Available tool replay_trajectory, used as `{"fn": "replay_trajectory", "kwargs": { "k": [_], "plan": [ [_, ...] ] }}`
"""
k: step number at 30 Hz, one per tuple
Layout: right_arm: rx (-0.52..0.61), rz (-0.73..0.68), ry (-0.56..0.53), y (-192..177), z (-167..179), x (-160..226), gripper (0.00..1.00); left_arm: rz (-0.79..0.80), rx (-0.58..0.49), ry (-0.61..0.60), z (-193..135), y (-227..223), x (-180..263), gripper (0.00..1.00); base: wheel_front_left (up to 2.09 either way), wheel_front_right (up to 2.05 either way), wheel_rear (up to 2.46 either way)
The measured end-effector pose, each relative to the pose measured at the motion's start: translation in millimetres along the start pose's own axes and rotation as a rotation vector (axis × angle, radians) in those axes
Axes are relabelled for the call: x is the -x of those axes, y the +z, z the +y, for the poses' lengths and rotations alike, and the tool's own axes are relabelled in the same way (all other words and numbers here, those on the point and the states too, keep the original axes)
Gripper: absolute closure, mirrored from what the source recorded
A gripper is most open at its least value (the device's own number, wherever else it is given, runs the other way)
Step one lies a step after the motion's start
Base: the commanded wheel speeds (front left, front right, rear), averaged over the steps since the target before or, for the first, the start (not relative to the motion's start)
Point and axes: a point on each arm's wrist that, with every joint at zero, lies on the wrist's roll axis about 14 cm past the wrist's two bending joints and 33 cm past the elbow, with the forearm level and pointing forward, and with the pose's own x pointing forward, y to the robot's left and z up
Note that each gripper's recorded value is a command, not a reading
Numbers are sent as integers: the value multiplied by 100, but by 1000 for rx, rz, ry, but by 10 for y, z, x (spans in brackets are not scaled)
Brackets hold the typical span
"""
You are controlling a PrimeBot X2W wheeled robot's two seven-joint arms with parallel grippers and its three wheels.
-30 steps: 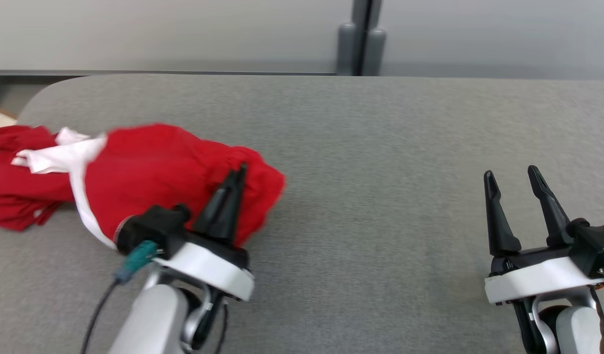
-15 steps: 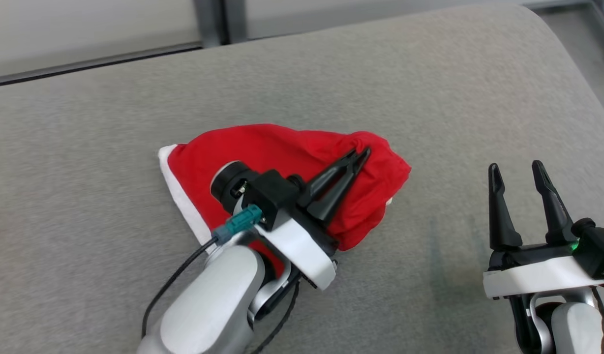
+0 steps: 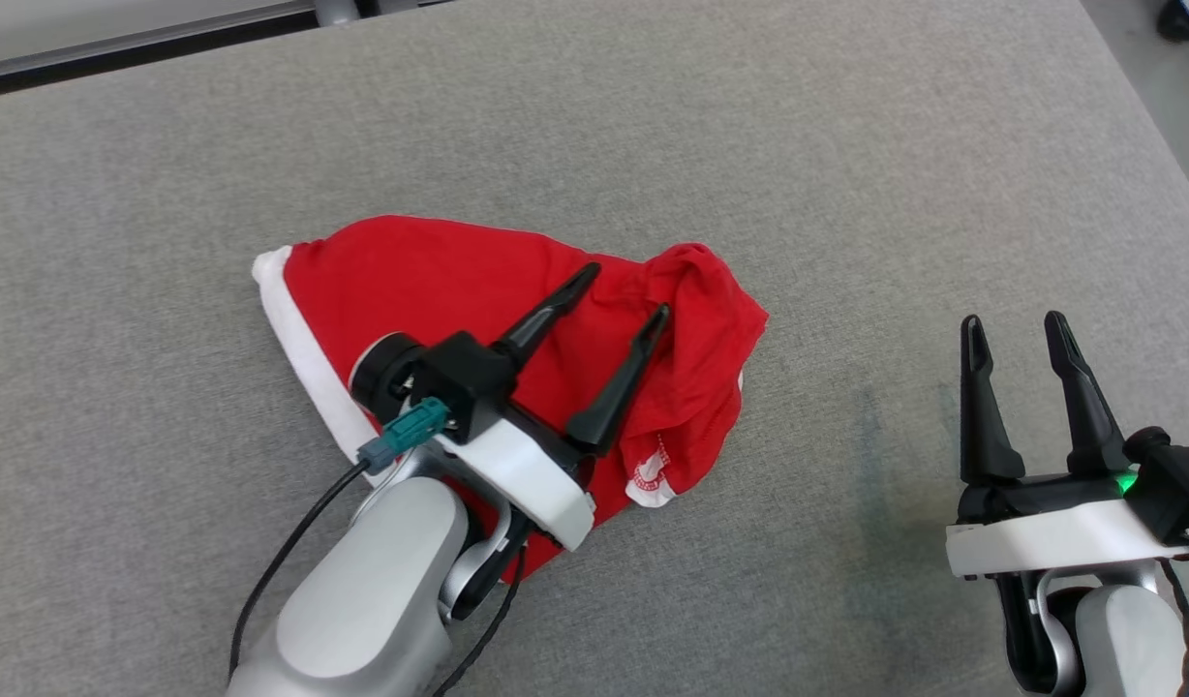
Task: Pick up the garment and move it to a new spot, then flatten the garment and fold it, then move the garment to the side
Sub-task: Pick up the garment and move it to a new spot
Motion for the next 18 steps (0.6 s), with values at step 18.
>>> {"fn": "replay_trajectory", "kwargs": {
  "k": [18],
  "plan": [
    [0, -51, 212, 259, 738, -175, 0, -230, -108, 749, 1518, 901, 1926, 0, 0, 0, 0]
  ]
}}
